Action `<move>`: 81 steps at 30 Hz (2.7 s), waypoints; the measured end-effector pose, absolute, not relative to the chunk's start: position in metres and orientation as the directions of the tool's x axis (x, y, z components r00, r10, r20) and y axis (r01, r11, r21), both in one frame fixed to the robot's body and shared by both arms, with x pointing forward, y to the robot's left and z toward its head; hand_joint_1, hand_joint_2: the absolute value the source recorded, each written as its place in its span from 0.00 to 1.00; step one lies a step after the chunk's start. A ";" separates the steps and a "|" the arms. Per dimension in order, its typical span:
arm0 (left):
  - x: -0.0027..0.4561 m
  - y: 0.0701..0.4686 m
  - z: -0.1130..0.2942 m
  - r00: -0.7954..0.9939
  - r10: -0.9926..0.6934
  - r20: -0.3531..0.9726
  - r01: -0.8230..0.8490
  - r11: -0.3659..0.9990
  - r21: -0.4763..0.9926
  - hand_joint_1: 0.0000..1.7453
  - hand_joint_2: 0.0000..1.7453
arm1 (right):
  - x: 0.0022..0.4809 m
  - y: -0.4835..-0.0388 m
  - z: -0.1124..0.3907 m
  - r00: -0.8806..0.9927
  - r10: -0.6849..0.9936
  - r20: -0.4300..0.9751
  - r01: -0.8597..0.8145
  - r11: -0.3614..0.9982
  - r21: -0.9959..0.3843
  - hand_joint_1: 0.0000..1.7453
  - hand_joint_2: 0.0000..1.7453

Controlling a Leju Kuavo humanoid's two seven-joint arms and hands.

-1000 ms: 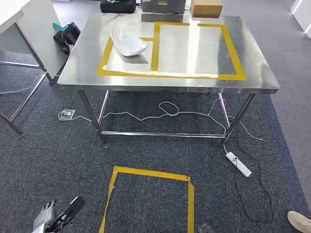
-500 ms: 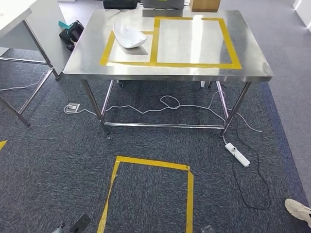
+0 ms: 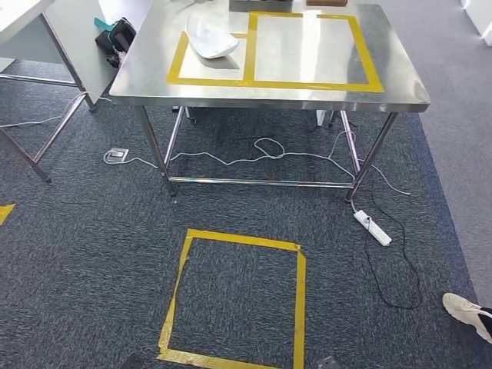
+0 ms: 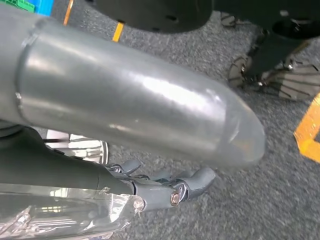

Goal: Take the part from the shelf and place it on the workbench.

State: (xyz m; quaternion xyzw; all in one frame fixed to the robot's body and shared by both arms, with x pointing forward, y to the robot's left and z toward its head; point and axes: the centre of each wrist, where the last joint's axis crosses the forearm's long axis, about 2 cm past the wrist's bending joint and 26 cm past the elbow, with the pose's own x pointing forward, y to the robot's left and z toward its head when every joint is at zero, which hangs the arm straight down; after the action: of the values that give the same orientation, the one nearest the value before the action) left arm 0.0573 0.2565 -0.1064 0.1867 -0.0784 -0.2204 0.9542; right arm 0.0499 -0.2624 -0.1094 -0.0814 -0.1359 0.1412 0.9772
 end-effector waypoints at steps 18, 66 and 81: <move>0.054 0.229 -0.105 0.892 -0.451 0.027 0.422 0.852 0.309 0.00 0.00 | 0.047 -0.263 -0.109 0.895 0.387 0.220 -0.326 0.907 -0.266 0.00 0.00; 0.057 0.206 -0.101 0.951 -0.308 0.041 0.296 0.939 0.176 0.00 0.00 | 0.047 -0.267 -0.110 0.871 0.445 0.207 -0.388 0.883 -0.265 0.00 0.00; 0.056 0.206 -0.102 0.954 -0.298 0.038 0.287 0.942 0.172 0.00 0.00 | 0.047 -0.269 -0.110 0.871 0.447 0.205 -0.389 0.881 -0.269 0.00 0.00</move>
State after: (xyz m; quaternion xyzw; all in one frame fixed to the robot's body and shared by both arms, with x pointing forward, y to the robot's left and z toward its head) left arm 0.0563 0.2057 -0.1016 0.0826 -0.0317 -0.1484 0.9850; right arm 0.0473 -0.2693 -0.1098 -0.1104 -0.1314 0.2174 0.9609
